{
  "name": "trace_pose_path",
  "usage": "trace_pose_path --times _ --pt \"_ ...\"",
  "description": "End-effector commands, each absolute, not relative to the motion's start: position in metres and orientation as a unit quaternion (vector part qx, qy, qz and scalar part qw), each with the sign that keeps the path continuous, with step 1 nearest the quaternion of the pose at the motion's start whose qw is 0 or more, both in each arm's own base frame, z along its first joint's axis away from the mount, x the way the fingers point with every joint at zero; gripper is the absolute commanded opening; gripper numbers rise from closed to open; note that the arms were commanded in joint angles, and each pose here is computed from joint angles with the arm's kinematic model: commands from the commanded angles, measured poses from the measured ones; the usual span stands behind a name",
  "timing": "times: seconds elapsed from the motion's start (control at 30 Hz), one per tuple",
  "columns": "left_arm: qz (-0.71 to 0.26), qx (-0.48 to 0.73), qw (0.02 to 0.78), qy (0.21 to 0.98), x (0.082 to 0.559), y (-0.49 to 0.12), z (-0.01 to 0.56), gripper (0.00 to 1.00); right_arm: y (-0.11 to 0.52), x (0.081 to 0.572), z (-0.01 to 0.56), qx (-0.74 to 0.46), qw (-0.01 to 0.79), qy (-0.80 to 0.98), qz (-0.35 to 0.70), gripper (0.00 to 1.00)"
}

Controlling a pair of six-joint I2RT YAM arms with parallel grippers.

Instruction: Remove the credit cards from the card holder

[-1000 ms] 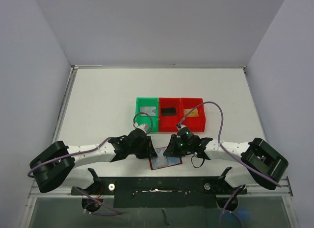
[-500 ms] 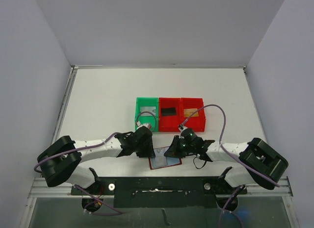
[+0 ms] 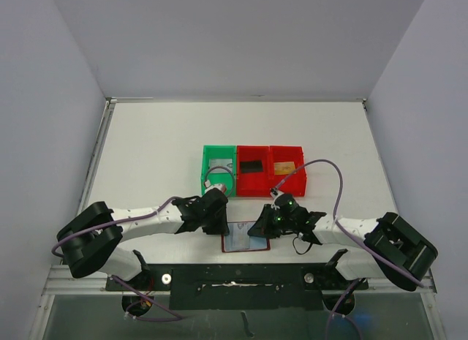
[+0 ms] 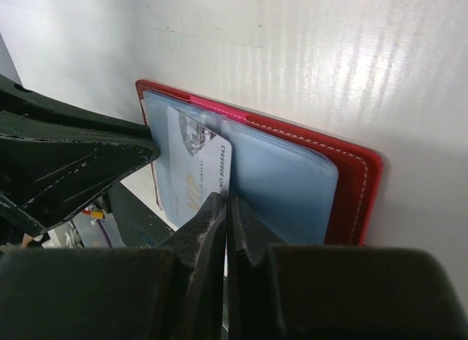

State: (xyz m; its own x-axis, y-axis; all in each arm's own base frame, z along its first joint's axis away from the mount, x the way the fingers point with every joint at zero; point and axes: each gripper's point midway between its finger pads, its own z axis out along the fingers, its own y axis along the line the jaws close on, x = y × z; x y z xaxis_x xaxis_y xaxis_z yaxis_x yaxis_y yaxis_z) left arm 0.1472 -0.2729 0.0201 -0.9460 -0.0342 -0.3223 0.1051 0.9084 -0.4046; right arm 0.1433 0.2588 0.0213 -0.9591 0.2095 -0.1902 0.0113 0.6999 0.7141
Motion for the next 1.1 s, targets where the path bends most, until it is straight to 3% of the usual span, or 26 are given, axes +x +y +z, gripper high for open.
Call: trace_pose_path --times 0.0,0.23,0.37,0.5,0.7,0.93,1.07 --pt "-0.202 0.032 0.173 0.964 0.151 -0.272 0.021 0.15 0.259 0.143 0.026 0.063 0.130 0.908 0.393 0.00" --pt "-0.213 0.041 0.183 0.959 0.153 -0.274 0.029 0.14 0.267 0.144 0.030 0.082 0.115 0.897 0.419 0.21" --pt "-0.223 0.043 0.186 0.956 0.153 -0.276 0.034 0.13 0.261 0.145 0.020 0.095 0.112 0.909 0.391 0.26" --pt "-0.226 0.042 0.206 0.951 0.158 -0.277 0.045 0.13 0.256 0.145 0.006 0.078 0.105 0.935 0.330 0.22" --pt "-0.244 0.028 0.267 0.932 0.175 -0.276 0.085 0.18 0.249 0.151 0.005 0.086 0.119 0.943 0.298 0.01" --pt "-0.368 0.080 0.232 0.897 0.154 -0.318 0.103 0.19 0.253 0.157 0.017 0.083 0.140 0.935 0.315 0.00" --pt "-0.367 0.094 0.200 0.903 0.144 -0.320 0.082 0.18 0.255 0.160 0.024 0.069 0.150 0.934 0.318 0.00"
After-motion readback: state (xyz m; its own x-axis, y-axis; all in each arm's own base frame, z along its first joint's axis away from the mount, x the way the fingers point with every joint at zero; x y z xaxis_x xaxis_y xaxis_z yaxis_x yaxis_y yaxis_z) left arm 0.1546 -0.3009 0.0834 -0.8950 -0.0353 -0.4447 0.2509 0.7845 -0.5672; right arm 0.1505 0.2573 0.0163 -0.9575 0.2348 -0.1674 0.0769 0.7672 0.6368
